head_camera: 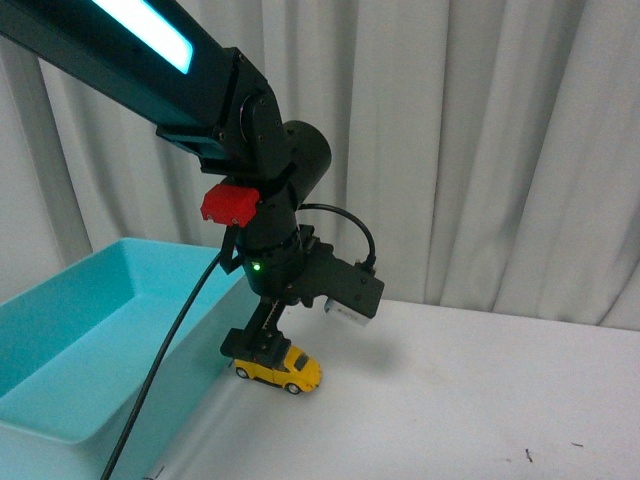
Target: Wind up and store yellow beetle toy
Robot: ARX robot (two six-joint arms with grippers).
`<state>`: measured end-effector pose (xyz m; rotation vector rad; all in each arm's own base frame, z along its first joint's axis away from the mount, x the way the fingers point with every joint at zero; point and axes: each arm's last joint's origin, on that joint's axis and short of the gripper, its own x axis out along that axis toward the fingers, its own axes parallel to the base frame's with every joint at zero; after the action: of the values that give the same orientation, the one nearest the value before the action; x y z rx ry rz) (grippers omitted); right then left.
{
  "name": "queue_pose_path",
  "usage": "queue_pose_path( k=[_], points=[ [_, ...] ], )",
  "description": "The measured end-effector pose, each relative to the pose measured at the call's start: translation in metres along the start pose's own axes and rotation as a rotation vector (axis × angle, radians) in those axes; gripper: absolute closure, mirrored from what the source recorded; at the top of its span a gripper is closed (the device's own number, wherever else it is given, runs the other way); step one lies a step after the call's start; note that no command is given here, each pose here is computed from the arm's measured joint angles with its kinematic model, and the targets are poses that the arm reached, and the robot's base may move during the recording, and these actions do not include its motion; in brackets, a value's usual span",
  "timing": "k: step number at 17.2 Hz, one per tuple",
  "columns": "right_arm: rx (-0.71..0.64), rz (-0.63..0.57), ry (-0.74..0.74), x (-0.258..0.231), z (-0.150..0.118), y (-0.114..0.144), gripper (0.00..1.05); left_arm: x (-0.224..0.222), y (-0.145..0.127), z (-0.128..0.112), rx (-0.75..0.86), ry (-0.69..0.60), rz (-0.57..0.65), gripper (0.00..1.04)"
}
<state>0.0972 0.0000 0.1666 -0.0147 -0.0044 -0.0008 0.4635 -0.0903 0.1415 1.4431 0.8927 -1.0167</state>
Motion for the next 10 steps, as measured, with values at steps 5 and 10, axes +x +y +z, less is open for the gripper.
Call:
queue_pose_path(
  k=[5, 10],
  points=[
    [0.000, 0.000, 0.000, 0.000, 0.000, 0.000, 0.07, 0.023, 0.000, -0.011, -0.039, 0.050, -0.051, 0.07],
    [0.000, 0.000, 0.000, 0.000, 0.000, 0.000, 0.07, 0.048, -0.006, -0.009, -0.092, 0.058, -0.087, 0.07]
  ],
)
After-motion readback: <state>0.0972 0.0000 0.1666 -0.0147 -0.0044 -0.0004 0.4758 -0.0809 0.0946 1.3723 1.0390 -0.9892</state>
